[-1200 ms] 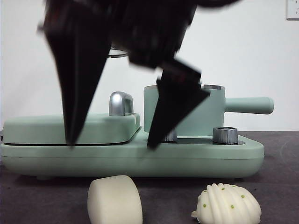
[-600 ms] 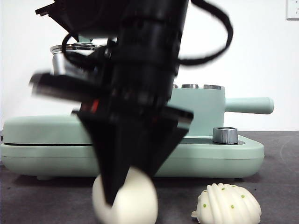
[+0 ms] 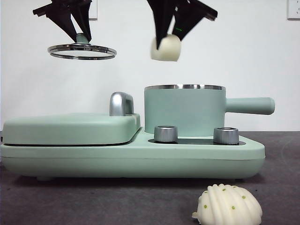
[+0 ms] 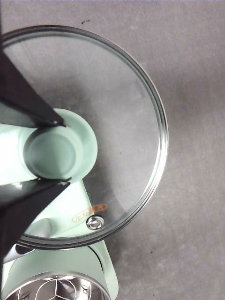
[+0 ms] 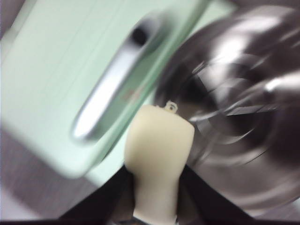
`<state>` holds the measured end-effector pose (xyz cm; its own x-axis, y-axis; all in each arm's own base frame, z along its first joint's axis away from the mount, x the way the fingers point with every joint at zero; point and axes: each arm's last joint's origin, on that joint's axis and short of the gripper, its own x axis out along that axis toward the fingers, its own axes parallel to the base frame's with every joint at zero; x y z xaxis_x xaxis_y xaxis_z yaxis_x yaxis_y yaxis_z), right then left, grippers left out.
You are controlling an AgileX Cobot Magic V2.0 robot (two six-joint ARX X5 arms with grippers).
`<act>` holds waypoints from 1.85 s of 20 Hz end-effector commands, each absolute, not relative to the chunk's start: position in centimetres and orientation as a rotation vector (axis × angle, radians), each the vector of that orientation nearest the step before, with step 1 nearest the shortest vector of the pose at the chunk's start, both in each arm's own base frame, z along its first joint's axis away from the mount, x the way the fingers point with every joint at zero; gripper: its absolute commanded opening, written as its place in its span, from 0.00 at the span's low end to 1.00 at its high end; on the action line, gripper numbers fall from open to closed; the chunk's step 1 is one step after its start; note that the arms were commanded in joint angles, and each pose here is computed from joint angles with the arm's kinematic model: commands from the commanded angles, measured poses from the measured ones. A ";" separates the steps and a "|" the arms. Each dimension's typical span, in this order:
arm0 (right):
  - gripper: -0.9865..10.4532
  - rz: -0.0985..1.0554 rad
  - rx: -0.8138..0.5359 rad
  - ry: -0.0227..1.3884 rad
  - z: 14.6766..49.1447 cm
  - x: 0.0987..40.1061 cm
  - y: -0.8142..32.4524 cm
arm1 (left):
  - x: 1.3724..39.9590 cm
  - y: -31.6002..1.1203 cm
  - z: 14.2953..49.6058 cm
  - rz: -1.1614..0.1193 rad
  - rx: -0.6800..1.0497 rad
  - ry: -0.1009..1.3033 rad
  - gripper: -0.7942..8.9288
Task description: Put the buns in a small steamer
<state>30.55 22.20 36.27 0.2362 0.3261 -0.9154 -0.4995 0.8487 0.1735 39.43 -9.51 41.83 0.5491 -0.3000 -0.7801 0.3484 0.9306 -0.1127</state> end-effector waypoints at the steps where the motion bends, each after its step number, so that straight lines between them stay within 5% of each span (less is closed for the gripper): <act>1: 0.17 0.536 -0.186 1.266 35.1 33.0 21.8 | 38.9 -9.5 43.3 -0.393 0.056 0.841 0.09; 10: 0.17 0.504 -0.181 1.434 27.8 37.9 22.0 | 38.9 -9.5 43.3 -0.393 0.056 0.842 0.09; 18: 0.49 0.507 -0.184 1.435 27.5 38.1 22.2 | 38.9 -9.5 43.3 -0.393 0.056 0.840 0.09; 22: 0.52 0.517 -0.175 1.383 29.7 37.5 21.8 | 38.9 -9.5 43.3 -0.393 0.056 0.841 0.09; 31: 0.52 0.628 -0.144 1.132 40.9 27.7 19.7 | 38.9 -9.5 43.3 -0.392 0.052 0.843 0.09; 37: 0.52 0.633 -0.244 1.206 39.4 20.0 18.8 | 38.9 -9.5 43.3 -0.393 0.052 0.847 0.09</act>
<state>20.29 18.74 40.20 0.2761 0.3856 -0.8804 -0.5979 0.7861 0.1568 39.42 -9.52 41.83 0.5484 -0.3001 -0.7805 0.3472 0.9308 -0.1139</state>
